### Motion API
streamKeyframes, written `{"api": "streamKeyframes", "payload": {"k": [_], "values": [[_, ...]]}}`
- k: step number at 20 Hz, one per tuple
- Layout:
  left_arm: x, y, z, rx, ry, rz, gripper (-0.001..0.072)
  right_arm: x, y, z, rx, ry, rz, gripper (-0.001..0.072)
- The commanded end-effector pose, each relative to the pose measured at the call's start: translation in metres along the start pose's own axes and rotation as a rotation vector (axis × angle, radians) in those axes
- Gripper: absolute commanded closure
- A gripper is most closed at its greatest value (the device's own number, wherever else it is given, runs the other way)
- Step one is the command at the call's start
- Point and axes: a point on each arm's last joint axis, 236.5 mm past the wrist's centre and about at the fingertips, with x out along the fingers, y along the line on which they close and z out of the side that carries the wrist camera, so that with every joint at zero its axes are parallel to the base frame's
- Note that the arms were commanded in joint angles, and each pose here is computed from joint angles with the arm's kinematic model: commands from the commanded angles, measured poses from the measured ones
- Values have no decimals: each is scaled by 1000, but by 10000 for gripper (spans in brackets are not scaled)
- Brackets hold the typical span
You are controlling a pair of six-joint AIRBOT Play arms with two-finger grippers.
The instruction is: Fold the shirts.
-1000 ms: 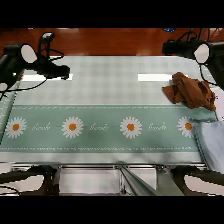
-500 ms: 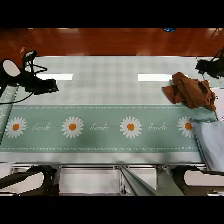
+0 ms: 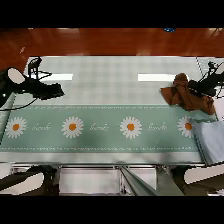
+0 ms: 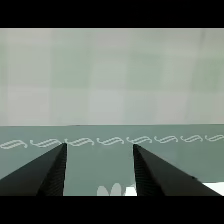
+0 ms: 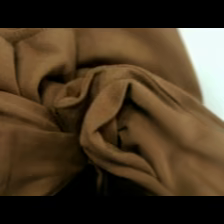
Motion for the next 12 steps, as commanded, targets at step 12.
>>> {"api": "streamKeyframes", "payload": {"k": [12], "values": [[-180, -17, 10, 47, -405, -13, 200, -406, 171, 30, -411, -875, 396, 689]]}}
